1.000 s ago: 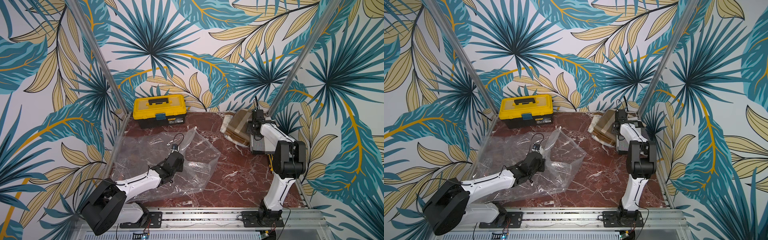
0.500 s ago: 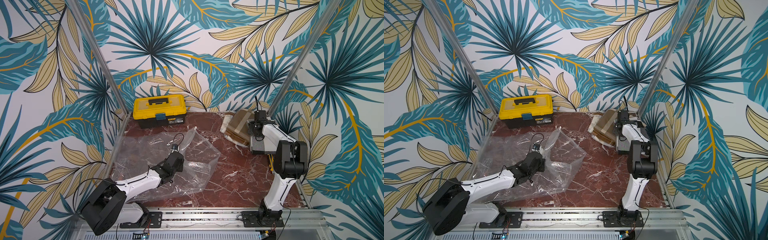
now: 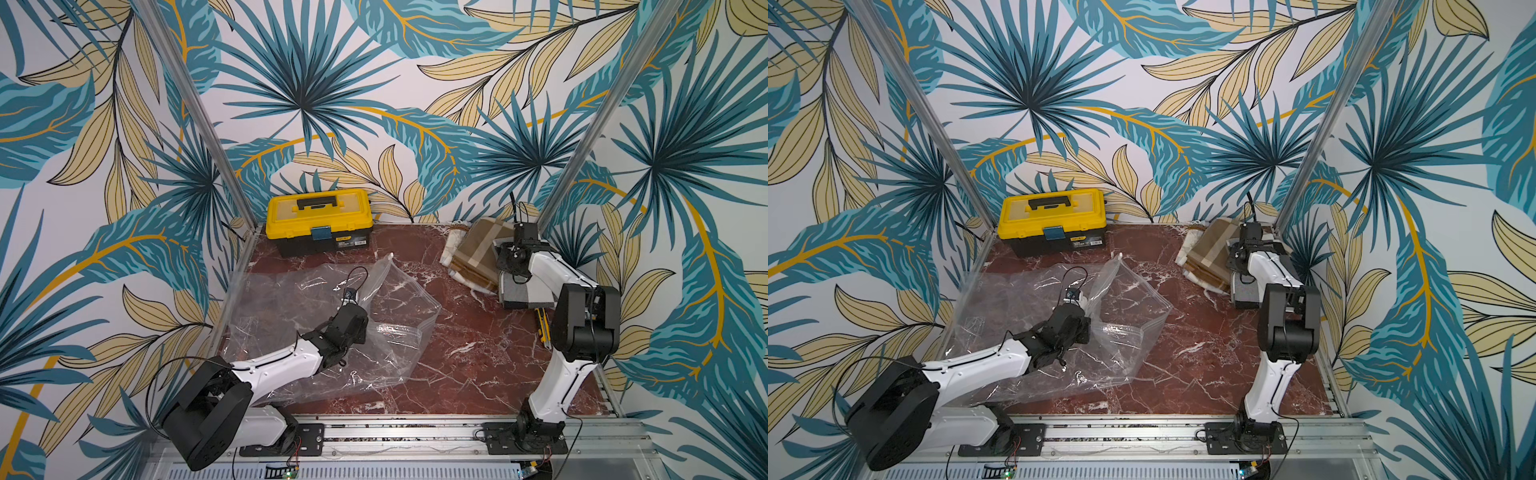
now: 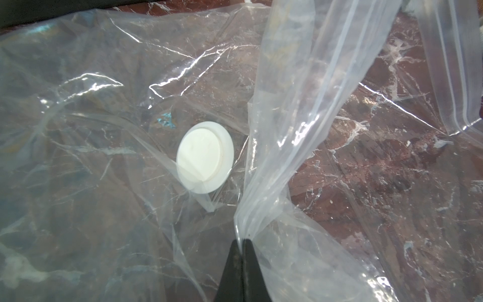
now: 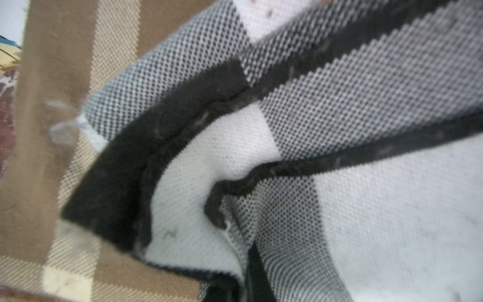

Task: Take the blanket out of the vacuum bag
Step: Adjust the blanket at the corner of the board.

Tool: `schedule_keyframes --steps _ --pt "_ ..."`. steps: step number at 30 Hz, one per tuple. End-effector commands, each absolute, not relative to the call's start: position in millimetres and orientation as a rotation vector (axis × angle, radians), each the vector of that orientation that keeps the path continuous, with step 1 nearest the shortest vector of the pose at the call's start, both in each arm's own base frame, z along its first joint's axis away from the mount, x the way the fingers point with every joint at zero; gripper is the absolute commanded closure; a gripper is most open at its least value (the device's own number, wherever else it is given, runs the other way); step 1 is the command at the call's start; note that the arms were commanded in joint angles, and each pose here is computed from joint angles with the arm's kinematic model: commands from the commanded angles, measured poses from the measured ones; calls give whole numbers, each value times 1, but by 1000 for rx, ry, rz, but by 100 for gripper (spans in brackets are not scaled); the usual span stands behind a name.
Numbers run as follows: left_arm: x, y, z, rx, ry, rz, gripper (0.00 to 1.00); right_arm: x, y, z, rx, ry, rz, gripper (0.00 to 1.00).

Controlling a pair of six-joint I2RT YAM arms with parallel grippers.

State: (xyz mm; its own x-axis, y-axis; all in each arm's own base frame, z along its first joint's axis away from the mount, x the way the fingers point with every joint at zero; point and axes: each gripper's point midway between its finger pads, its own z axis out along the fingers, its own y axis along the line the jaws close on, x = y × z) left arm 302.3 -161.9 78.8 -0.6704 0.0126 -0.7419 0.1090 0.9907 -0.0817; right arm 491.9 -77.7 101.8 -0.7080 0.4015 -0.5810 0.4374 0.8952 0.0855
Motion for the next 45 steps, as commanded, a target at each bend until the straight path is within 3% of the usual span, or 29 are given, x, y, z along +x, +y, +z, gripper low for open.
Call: schedule_keyframes --steps 1,3,8,16,26,28,31,33,38,45 --pt "304 -165 82 77 2297 -174 100 491 -63 102 588 2465 12 90" --pt "304 -166 81 78 2297 -177 100 491 -60 97 588 2482 32 66" --pt "304 -167 82 80 2296 -176 100 492 -56 88 584 2498 65 53" --pt "305 -168 82 84 2298 -175 100 496 -50 83 553 2521 97 44" --pt "304 -170 78 88 2305 -174 100 482 -67 57 578 2679 -86 39" --pt "304 -170 78 85 2306 -174 100 482 -66 57 577 2678 -77 43" --pt "304 -170 78 85 2306 -175 100 483 -65 59 574 2675 -62 74" --pt "304 -170 77 86 2307 -175 100 484 -64 63 576 2663 -53 88" --pt "304 -170 77 85 2307 -178 100 486 -63 77 571 2634 -42 100" --pt "303 -170 76 82 2307 -179 100 491 -51 113 555 2507 95 100"
